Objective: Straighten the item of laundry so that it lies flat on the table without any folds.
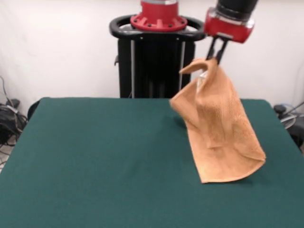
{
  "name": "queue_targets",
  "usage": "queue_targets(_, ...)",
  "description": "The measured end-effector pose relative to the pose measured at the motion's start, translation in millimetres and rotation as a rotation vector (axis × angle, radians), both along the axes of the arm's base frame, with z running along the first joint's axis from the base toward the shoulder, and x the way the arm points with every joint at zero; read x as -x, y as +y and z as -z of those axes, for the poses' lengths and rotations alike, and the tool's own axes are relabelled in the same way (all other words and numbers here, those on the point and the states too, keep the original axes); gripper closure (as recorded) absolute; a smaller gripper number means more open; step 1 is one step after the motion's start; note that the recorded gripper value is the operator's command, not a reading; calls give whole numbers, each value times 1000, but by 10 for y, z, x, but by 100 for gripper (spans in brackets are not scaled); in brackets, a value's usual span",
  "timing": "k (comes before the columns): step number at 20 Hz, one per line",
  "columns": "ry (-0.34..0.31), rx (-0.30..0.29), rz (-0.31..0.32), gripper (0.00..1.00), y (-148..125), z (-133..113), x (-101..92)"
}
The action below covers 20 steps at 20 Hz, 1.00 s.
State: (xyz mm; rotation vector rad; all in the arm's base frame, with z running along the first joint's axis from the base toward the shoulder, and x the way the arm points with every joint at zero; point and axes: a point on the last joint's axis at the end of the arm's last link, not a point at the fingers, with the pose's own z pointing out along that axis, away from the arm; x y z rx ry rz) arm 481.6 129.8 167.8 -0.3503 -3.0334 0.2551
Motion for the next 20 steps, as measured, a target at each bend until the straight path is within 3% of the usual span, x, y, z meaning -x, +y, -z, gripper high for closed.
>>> queue_targets(4, -71, 31, 56, 100, -516, 137, -72)
queue_targets(10, -219, 134, 139, 100, -1844, 447, -133)
queue_targets(15, -231, 173, 191, 100, -2655, 748, 49)
queue_targets(20, -178, 162, 215, 100, -3052, 1025, 284)
